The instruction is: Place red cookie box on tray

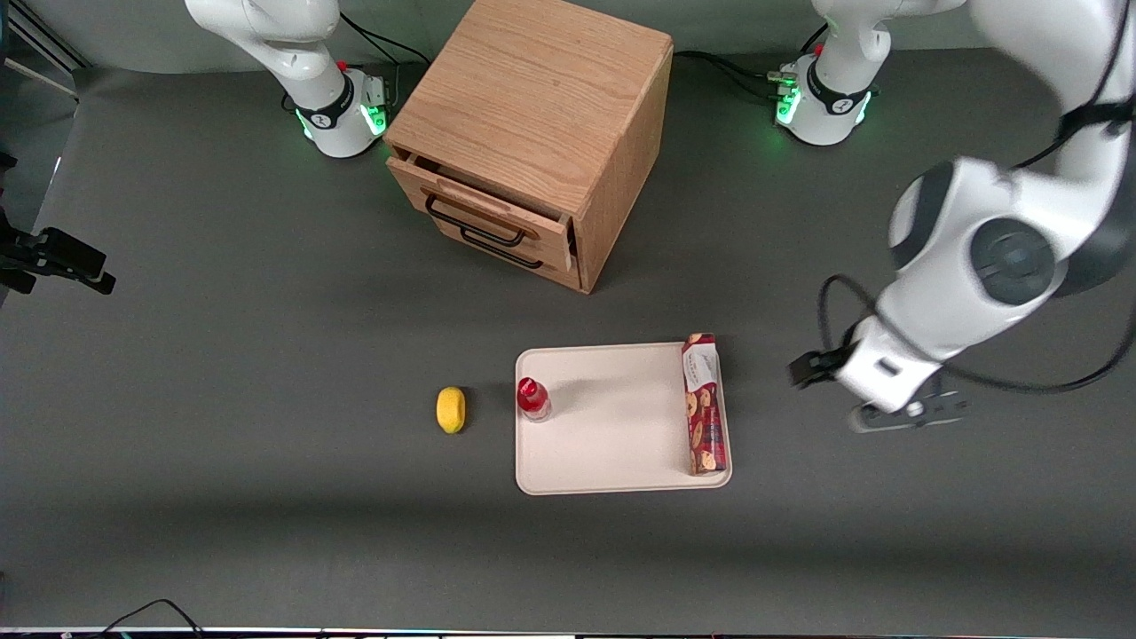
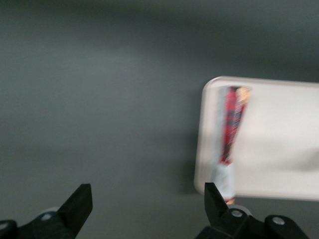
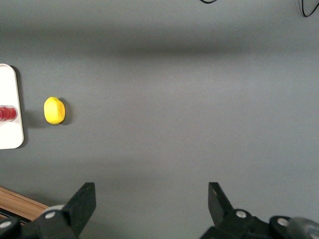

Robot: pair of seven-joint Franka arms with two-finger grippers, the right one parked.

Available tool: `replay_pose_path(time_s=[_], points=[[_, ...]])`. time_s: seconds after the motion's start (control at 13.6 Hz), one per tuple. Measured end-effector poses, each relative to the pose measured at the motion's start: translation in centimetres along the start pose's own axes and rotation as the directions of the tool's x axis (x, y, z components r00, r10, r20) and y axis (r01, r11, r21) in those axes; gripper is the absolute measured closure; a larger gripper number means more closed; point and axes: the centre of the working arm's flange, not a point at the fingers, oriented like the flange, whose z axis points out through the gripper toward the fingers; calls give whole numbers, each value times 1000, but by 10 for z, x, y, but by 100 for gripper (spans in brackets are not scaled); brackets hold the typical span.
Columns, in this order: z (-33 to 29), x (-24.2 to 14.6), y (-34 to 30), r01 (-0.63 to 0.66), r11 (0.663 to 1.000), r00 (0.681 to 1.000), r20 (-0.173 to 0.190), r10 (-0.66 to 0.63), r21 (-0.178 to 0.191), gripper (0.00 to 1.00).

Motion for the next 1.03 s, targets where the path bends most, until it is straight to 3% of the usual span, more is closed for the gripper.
replay_pose_path(time_s=[0.22,0.52,0.74,1.03], points=[[-61,-22,-59,-50,997,999,17,49,51,0],[-122,-55,-105,-119,989,993,15,118,84,0],[-143,-70,-105,-119,991,993,-3,119,56,0],[-140,-70,-116,-96,995,995,5,96,15,0]])
